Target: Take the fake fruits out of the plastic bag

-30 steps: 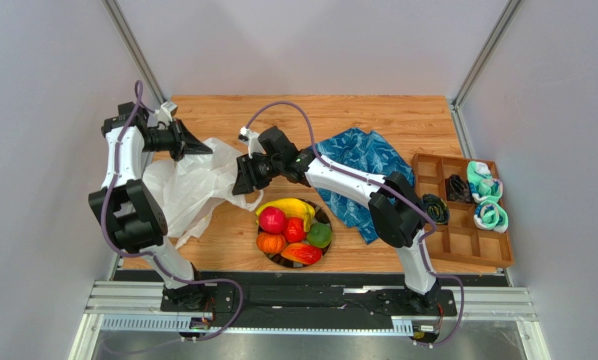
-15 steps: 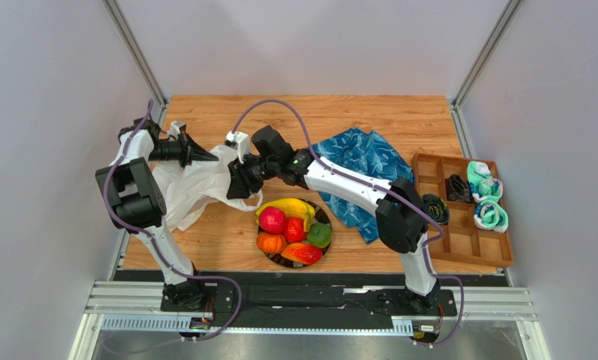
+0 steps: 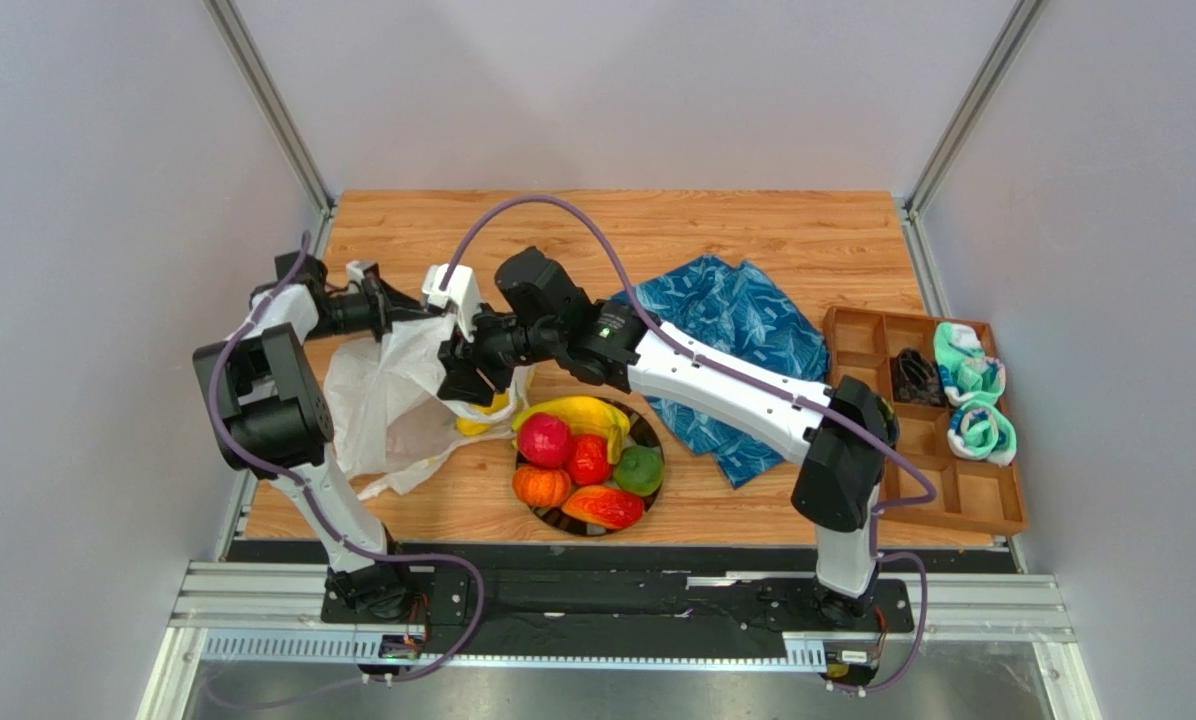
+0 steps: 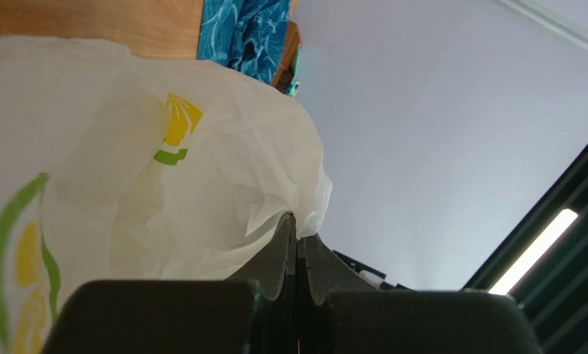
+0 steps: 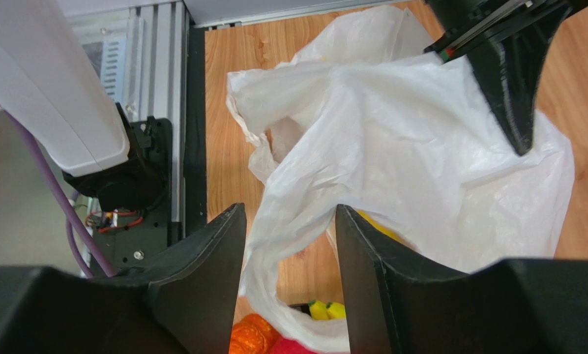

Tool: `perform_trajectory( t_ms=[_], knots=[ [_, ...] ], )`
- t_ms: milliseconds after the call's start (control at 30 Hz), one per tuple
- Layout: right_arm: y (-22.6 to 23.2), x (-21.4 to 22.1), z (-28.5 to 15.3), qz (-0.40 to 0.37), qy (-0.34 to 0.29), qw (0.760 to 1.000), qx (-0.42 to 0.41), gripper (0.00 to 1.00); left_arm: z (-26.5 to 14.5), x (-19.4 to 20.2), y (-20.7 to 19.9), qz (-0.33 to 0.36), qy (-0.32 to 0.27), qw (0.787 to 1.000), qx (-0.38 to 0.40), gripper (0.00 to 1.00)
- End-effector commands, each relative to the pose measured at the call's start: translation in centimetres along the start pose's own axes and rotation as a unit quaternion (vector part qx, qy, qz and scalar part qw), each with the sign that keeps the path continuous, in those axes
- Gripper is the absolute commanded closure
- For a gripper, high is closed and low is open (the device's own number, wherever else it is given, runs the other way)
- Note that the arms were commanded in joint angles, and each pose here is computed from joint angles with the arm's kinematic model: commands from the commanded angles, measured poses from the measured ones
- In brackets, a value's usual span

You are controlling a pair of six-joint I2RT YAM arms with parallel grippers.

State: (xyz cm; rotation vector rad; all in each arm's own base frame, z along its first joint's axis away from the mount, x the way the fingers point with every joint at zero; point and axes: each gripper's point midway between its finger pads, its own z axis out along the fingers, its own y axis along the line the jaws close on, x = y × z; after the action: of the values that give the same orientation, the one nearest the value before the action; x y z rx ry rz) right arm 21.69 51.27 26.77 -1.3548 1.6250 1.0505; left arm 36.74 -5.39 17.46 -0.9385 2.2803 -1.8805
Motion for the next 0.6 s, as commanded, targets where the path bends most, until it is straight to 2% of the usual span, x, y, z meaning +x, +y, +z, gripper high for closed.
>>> perform_trajectory(
  t_ms=[0, 33, 67, 200, 300, 367, 400, 433, 567],
  knots=[
    [0.4, -1.2, -1.7, -0.13, 0.004, 0.988, 0.078, 0.46, -1.4, 0.2, -3.9, 0.101, -0.031, 0.994, -0.011, 1.0],
    [-2.5, -1.2, -2.2, -0.152, 0.019, 0.974, 0.168, 0.43, -1.6, 0.3, -3.7, 0.104, -0.033, 0.994, -0.018, 1.0],
    [-3.9, -1.2, -2.1, -0.149, 0.029, 0.968, 0.201, 0.42, -1.7, 0.2, -3.3, 0.104, -0.039, 0.993, -0.029, 1.0],
    [-7.6, -1.2, -3.6, -0.118, 0.023, 0.958, 0.26, 0.34, -3.0, -0.4, -1.5, 0.105, -0.066, 0.99, -0.066, 1.0],
    [-8.4, -4.7, -5.7, -0.113, -0.024, 0.948, 0.295, 0.27, -4.7, -1.1, -0.4, 0.09, -0.092, 0.988, -0.087, 1.0],
    [-5.7, -5.8, -5.4, -0.116, -0.041, 0.97, 0.211, 0.29, -5.1, -1.1, -0.1, 0.08, -0.097, 0.988, -0.093, 1.0],
    [-4.2, -5.9, -5.0, -0.116, -0.041, 0.978, 0.167, 0.33, -5.3, -1.2, -0.1, 0.073, -0.1, 0.988, -0.091, 1.0],
    [-0.9, -4.2, -4.1, -0.111, -0.019, 0.991, 0.076, 0.36, -5.4, -1.1, -0.1, 0.073, -0.101, 0.988, -0.09, 1.0],
    [4.7, 2.0, -1.9, -0.072, 0.058, 0.995, -0.049, 0.54, -5.3, -0.6, 0.0, 0.06, -0.103, 0.989, -0.085, 1.0]
  ],
)
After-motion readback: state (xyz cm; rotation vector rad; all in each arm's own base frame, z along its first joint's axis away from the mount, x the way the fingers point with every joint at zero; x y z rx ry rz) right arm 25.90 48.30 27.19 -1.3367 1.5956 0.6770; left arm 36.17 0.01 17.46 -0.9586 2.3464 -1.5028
